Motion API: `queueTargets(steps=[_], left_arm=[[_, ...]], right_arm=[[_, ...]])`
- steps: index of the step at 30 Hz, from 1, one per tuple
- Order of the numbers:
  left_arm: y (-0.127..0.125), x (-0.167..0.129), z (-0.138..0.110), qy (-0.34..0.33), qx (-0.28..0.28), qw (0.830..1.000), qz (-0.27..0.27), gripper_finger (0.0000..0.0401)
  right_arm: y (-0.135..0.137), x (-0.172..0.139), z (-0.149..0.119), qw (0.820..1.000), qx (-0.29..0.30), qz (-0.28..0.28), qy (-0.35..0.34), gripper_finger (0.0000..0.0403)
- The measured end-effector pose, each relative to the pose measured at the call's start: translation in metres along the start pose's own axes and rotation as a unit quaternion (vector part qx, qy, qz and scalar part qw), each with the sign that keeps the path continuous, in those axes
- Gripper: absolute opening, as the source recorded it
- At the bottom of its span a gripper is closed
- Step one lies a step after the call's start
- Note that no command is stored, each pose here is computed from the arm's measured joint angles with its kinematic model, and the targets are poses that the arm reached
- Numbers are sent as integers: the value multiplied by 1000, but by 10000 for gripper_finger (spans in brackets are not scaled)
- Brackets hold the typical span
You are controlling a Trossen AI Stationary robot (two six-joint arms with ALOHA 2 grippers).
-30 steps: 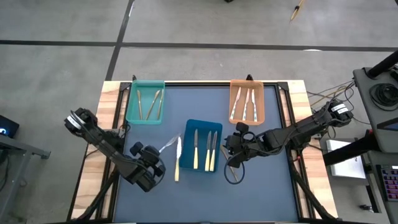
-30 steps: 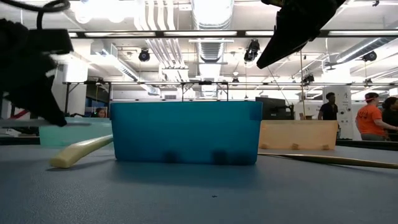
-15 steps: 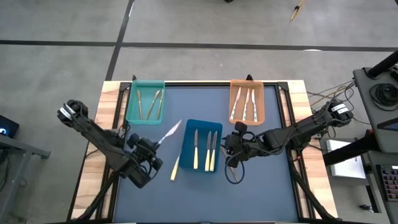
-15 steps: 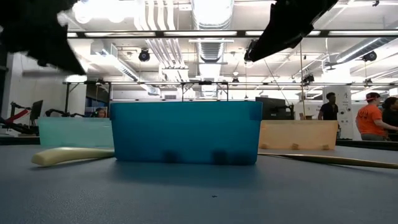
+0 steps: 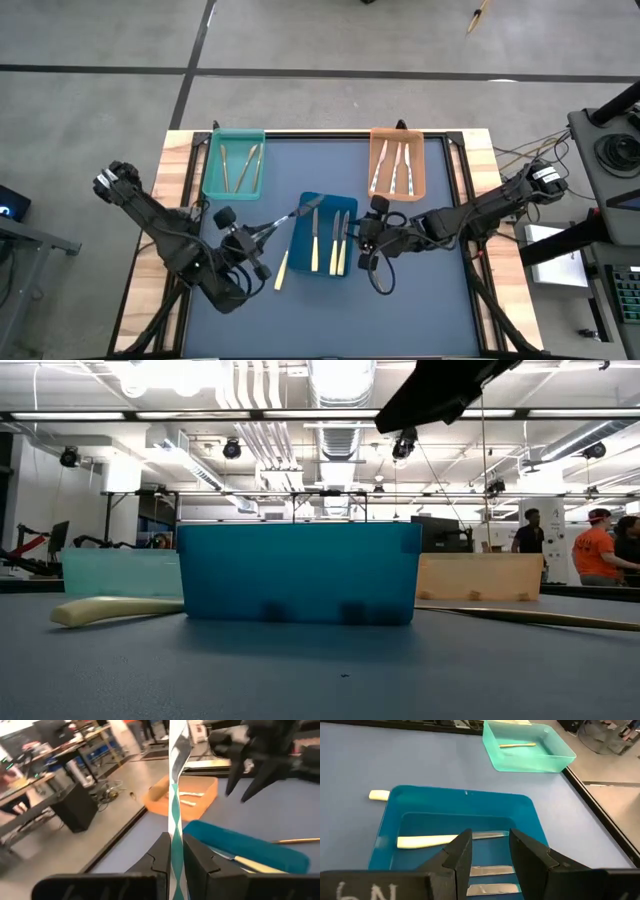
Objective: Sort silverware by color (type)
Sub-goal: Put the blue and white knife into the orange bin
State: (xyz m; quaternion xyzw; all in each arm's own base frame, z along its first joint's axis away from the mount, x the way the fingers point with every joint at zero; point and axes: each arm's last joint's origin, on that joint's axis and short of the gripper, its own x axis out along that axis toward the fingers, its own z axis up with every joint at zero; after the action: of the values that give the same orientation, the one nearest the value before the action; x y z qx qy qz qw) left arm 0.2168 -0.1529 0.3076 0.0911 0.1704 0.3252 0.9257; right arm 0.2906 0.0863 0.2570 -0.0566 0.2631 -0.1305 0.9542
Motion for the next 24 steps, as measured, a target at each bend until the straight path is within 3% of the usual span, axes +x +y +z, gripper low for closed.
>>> queueTargets(steps=[9,13,17,24], left_arm=[[17,-20,83,-20,107,991,-76,16],[24,-19,103,-41,150,986,-65,16],[31,-3,107,-34,161,986,-25,16],[28,35,83,0,167,985,28,16]], right_arm=[[0,0,-1,1000,-3,0,2,121],[-1,-1,-2,1000,-4,0,6,121],[-1,-3,3,1000,10,2,-8,121],[2,0,15,991,68,19,-117,121]])
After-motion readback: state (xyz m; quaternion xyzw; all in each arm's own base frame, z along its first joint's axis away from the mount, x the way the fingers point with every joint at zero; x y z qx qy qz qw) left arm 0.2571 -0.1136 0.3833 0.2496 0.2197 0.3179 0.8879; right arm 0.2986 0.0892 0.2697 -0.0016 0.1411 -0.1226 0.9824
